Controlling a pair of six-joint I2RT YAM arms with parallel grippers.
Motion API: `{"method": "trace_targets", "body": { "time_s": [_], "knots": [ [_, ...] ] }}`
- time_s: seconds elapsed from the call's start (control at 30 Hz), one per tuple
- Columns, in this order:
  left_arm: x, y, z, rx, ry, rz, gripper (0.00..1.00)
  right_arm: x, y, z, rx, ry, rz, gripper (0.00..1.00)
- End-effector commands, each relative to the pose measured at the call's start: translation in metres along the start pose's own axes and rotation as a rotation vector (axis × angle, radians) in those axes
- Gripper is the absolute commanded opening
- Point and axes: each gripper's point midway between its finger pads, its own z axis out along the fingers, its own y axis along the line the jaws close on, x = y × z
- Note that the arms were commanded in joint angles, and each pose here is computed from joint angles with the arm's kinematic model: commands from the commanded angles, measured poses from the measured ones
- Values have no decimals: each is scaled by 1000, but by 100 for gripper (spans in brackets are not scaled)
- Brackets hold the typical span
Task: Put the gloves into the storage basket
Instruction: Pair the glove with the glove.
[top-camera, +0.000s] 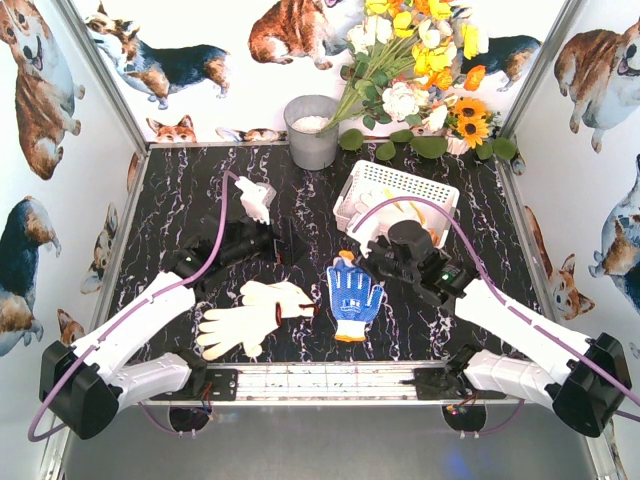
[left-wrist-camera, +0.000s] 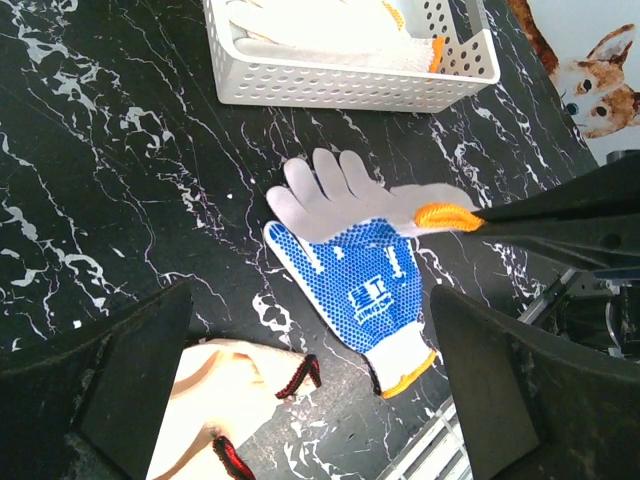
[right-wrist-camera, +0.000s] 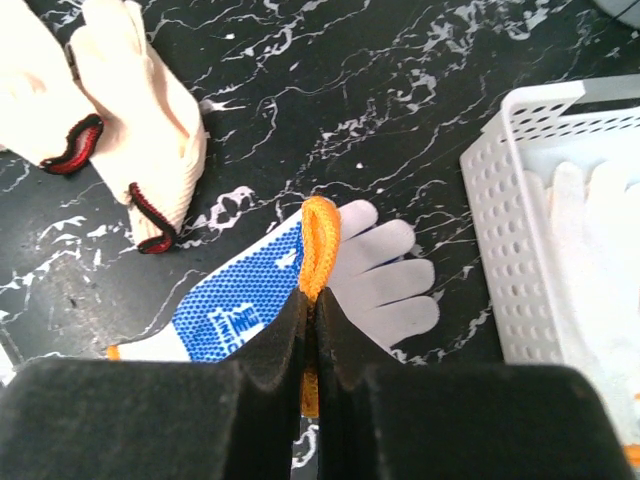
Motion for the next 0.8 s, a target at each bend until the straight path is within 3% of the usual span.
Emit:
{"method": "trace_targets", "body": {
  "time_s": [0.0, 0.67, 0.77],
  "knots": [
    [-2, 0, 2, 19, -14, -15, 100, -7, 13, -5, -22, -27, 63, 0],
    [21, -2, 7, 60, 40, -67, 100, 31, 75, -10, -137, 88, 310, 0],
    [43, 4, 10, 59, 86, -95, 99, 36, 84, -10, -154, 105, 346, 0]
  ]
}}
